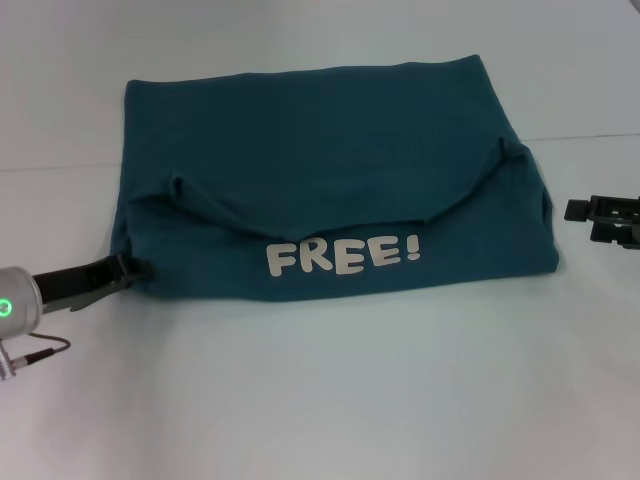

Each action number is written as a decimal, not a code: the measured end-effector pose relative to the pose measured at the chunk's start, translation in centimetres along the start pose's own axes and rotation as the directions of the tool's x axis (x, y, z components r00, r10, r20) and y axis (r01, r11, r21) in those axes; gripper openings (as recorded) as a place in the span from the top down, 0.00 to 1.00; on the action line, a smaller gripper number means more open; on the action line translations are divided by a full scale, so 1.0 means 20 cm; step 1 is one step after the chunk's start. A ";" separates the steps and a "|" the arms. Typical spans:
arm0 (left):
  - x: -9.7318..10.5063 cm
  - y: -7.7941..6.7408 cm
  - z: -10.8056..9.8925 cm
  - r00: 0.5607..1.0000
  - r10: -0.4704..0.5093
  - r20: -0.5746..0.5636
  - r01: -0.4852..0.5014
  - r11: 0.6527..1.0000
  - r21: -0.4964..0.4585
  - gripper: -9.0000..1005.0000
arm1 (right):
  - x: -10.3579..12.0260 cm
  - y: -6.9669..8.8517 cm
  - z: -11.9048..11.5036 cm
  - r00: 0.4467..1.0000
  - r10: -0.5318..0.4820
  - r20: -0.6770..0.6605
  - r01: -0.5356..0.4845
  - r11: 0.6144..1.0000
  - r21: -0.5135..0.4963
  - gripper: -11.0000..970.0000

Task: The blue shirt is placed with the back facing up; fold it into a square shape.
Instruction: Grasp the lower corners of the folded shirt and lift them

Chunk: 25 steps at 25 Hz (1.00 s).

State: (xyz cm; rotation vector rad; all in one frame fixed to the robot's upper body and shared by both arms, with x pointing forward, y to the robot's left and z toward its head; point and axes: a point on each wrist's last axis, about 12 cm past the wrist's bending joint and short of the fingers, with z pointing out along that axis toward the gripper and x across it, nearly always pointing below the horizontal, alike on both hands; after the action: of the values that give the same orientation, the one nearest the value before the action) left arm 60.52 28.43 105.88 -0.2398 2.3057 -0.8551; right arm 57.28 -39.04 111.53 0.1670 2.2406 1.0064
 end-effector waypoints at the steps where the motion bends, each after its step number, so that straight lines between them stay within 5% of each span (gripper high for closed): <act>1: -0.01 -0.01 -0.01 1.000 0.003 -0.006 -0.003 1.000 0.012 0.95 | -0.03 0.01 0.01 1.000 -0.010 -0.024 0.010 1.000 0.020 0.18; 12: -0.10 -0.06 -0.07 1.000 0.015 -0.020 -0.013 0.996 0.088 0.95 | -0.25 0.08 0.13 0.975 -0.115 -0.188 0.164 0.950 0.266 0.18; 25: -0.09 -0.07 -0.07 1.000 0.004 -0.015 -0.003 0.995 0.099 0.95 | -0.13 0.08 0.34 0.974 -0.098 -0.203 0.160 0.936 0.313 0.18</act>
State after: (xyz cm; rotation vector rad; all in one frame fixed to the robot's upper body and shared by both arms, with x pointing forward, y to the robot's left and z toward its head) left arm 60.90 28.70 108.46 -0.1867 2.2698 -0.9693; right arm 63.21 -34.68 110.70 0.0694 2.5426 0.5934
